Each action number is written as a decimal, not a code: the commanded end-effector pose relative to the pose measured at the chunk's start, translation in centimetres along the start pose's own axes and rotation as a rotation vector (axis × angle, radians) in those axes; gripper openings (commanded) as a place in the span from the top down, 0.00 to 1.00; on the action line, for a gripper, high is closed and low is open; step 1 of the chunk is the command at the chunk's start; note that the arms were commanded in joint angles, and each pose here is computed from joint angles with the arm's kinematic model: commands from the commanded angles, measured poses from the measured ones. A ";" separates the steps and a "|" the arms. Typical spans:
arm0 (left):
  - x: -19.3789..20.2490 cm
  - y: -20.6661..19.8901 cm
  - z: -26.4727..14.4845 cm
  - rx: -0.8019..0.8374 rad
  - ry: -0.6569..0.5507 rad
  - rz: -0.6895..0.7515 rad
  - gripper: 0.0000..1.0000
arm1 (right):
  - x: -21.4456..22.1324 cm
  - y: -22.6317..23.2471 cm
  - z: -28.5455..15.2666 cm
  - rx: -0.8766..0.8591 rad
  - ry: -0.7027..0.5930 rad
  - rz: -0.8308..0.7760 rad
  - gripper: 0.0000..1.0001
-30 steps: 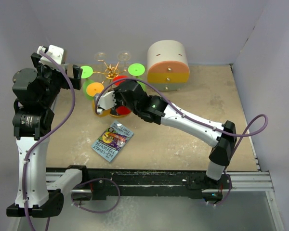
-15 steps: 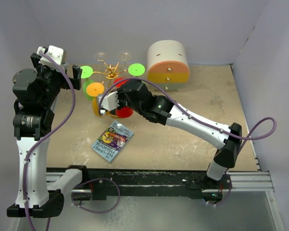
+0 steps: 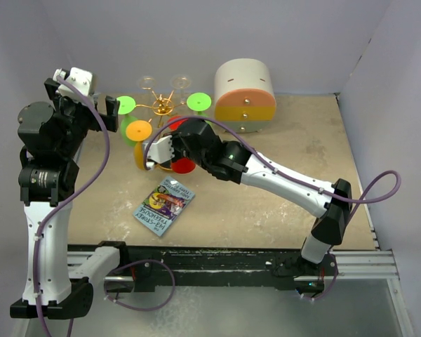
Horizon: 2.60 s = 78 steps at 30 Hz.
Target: Place the wine glass upside down on the wine glass rack
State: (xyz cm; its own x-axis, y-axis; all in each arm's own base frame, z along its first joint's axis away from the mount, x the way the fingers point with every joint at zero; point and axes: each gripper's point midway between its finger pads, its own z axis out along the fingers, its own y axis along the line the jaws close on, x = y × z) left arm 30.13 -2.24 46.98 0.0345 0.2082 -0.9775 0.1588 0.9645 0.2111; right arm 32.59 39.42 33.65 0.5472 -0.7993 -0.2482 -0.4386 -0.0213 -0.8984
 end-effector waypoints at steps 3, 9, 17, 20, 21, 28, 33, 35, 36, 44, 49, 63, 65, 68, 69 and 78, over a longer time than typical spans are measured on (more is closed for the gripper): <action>-1.2 0.2 -0.2 -0.005 -0.051 0.007 0.01 | 0.3 -2.0 -1.6 0.065 -0.004 0.044 1.00; -1.1 0.2 -0.2 -0.006 -0.051 0.008 0.01 | 0.3 -2.0 -1.7 0.065 -0.005 0.058 0.99; -1.1 0.3 -0.2 -0.007 -0.051 0.012 0.01 | 0.4 -1.3 -1.5 0.044 0.001 0.055 0.99; -1.1 0.3 -0.2 -0.008 -0.048 0.014 0.01 | 0.4 -1.2 -1.5 0.040 0.003 0.056 0.98; -1.0 0.3 -0.2 -0.007 -0.048 0.016 0.01 | 0.5 -1.3 -1.5 0.040 0.005 0.057 0.97; -1.0 0.2 -0.2 -0.006 -0.050 0.017 0.01 | 0.7 -0.9 -1.6 0.027 0.017 0.059 0.94; -1.0 0.3 -0.2 -0.007 -0.050 0.018 0.01 | 0.7 -0.9 -1.7 0.024 0.018 0.061 0.94; -1.0 0.3 -0.2 -0.007 -0.048 0.018 0.01 | 0.7 -1.0 -1.8 0.023 0.018 0.065 0.94; -1.0 0.3 -0.2 -0.007 -0.048 0.018 0.01 | 0.7 -0.9 -1.8 0.023 0.018 0.067 0.94; -1.0 0.2 -0.2 -0.002 -0.051 0.021 0.01 | 0.8 -1.2 -2.1 0.034 0.019 0.078 0.92; -1.0 0.2 -0.2 -0.002 -0.051 0.020 0.01 | 0.9 -1.3 -2.3 0.036 0.021 0.084 0.90; -1.0 0.2 -0.2 -0.001 -0.049 0.019 0.01 | 1.1 -1.8 -2.8 0.057 0.031 0.103 0.85; -1.0 0.1 -0.2 0.001 -0.049 0.021 0.01 | 1.1 -2.1 -2.9 0.062 0.029 0.105 0.84; -1.0 0.1 -0.2 0.002 -0.050 0.020 0.01 | 1.1 -2.4 -3.1 0.069 0.025 0.109 0.82; -1.0 0.1 -0.2 0.002 -0.050 0.021 0.01 | 1.0 -2.4 -3.2 0.069 0.022 0.110 0.81; -0.9 0.1 -0.3 0.003 -0.048 0.021 0.01 | 0.7 -1.8 -3.6 0.038 0.002 0.131 0.77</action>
State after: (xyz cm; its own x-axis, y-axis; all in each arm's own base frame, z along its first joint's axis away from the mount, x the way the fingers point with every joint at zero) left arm 30.13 -2.37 46.51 0.0289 0.2158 -0.9760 0.1697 0.9612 0.2175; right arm 31.85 37.37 34.44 0.4837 -0.8172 -0.3133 -0.4784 0.0528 -0.8765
